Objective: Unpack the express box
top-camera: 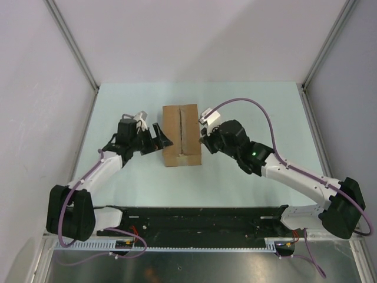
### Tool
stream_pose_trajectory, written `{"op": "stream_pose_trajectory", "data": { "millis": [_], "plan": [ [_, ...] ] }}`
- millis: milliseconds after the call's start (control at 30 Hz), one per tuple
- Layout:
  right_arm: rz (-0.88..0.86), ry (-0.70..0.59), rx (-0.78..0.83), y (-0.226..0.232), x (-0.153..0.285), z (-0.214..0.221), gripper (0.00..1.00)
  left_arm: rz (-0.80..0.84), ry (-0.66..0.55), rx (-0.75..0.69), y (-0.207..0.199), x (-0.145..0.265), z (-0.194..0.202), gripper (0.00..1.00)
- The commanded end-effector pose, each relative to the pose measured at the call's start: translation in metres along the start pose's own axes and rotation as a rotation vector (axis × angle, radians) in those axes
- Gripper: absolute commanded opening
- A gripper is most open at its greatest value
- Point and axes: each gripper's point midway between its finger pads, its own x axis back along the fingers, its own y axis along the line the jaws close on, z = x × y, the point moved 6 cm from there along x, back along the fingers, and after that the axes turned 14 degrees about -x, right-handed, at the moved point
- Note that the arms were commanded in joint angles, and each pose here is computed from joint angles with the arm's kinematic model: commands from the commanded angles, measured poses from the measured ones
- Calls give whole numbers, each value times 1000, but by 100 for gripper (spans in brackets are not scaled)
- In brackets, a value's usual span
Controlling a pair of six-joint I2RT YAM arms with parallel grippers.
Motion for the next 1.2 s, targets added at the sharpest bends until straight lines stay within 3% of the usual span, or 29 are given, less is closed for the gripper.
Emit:
{"op": "stream_pose_trajectory", "data": {
  "millis": [0,267,600,767,967,1100,1167],
  "plan": [
    [-70,-103,127,17,2,-29,0,116,61,61,-17,6,21,95],
    [-51,-128,51,19,-6,-32,0,89,75,-8,-25,7,46,95],
    [-57,-150,35,24,-14,-35,0,-147,26,15,1,-11,30,70],
    [-68,-153,38,29,-17,-34,0,-261,-14,26,20,-8,23,69],
    [-114,-165,73,44,-30,-33,0,-287,-61,49,40,1,1,75],
    [-157,-200,122,57,-39,-41,0,-233,-118,7,28,12,-16,95],
    [-190,-205,141,66,-46,-42,0,-225,-146,-19,25,17,-23,98]
  ]
}}
